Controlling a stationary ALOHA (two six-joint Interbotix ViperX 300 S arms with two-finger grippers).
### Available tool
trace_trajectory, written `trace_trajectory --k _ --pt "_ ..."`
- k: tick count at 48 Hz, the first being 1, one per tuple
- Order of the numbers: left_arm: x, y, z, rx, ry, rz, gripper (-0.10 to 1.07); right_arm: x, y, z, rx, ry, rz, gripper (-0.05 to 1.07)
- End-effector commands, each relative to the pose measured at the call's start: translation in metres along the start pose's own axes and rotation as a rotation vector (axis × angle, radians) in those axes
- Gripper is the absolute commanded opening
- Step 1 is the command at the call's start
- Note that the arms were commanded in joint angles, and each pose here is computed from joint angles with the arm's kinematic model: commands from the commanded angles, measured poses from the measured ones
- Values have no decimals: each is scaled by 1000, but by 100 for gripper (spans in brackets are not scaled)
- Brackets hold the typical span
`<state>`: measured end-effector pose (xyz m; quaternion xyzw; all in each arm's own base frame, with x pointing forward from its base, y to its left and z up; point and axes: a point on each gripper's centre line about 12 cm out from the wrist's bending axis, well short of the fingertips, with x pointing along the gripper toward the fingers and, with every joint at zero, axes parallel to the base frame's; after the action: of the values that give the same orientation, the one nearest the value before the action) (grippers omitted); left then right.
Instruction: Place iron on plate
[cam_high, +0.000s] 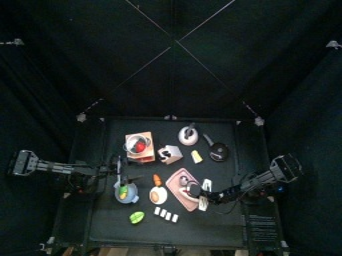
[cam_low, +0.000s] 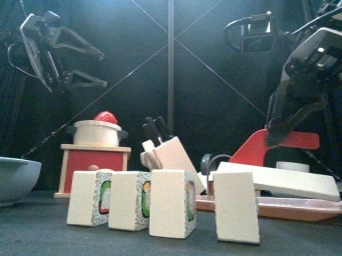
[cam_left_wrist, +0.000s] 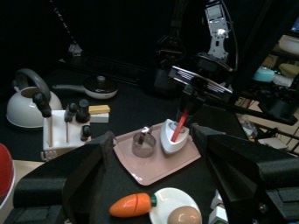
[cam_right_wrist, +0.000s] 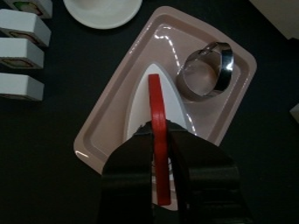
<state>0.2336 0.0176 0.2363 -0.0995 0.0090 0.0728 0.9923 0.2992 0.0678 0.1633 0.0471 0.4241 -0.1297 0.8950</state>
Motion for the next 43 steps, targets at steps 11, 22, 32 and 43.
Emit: trace_trajectory --k 11,22,32,43 --pt "2 -1 4 0 -10 -4 102 -1 0 13 23 -27 9 61" --pt "2 -2 4 0 -12 -4 102 -4 4 18 27 -38 19 68" --pt "2 -1 4 0 -10 -4 102 -3 4 18 24 -37 20 68" --pt "2 -2 4 0 -12 -4 102 -3 4 17 22 -35 16 68"
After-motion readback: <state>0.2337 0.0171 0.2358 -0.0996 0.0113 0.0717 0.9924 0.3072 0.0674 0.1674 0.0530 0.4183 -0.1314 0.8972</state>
